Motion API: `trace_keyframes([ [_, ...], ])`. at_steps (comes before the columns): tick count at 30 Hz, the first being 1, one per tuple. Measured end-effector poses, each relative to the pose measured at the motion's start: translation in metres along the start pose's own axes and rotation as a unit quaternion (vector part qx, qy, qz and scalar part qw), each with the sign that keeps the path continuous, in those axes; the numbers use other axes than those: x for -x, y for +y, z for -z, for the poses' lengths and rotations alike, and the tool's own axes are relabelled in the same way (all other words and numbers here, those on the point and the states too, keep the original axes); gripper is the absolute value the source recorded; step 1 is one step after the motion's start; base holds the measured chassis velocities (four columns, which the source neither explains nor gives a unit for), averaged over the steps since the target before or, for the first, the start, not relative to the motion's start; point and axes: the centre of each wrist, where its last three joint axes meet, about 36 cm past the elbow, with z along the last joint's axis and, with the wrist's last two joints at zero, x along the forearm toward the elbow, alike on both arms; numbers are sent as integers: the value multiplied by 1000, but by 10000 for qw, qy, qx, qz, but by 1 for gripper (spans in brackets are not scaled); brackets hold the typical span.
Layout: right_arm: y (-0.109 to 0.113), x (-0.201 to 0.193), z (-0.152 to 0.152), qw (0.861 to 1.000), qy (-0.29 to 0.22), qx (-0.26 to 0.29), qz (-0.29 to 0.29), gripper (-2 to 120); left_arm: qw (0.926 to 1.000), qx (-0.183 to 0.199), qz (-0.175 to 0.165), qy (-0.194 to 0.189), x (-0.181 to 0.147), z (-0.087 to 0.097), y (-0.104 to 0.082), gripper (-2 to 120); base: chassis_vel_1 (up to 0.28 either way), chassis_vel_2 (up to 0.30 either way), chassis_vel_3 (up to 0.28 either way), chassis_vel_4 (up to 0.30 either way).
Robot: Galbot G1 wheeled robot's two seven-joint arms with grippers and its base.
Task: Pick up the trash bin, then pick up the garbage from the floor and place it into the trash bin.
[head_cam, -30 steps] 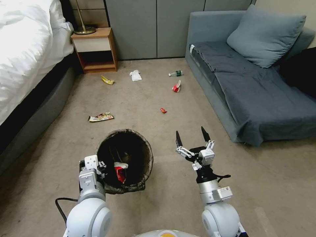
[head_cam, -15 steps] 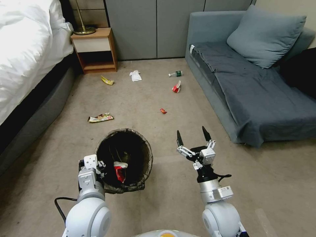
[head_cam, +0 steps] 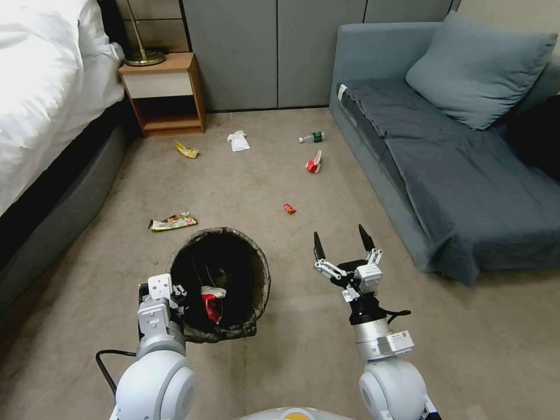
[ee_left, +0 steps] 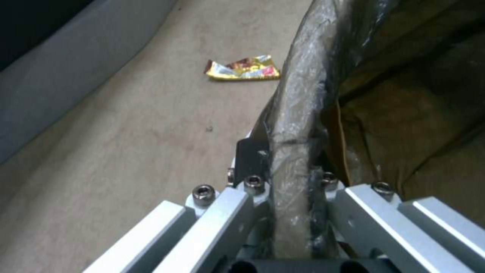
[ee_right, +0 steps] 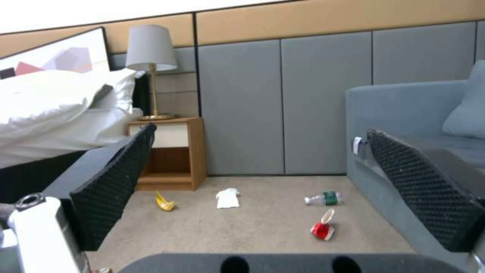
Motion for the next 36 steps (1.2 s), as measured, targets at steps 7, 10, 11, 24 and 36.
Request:
trace_keyframes([
  [7, 0, 1, 1, 10000, -11, 5, 21, 100, 10000, -2, 2, -7, 0, 0, 0, 0, -153, 156, 144, -156],
  [10, 0, 1, 1, 10000, -7, 8, 26, 100, 10000, -3, 5, -17, 0, 1, 0, 0, -160, 171, 179, -169],
  [11, 0, 1, 1, 10000, -7, 9, 26, 100, 10000, -4, 5, -21, 0, 1, 0, 0, -160, 169, 156, -169],
  [24, 1, 1, 1, 10000, -4, 19, 31, 100, 10000, 6, 14, -14, 1, 0, 0, 0, -151, 152, 141, -153],
  [36, 1, 1, 1, 10000, -9, 17, 32, 100, 10000, 17, 23, -12, 1, -1, 0, 0, -159, 155, 159, -159],
])
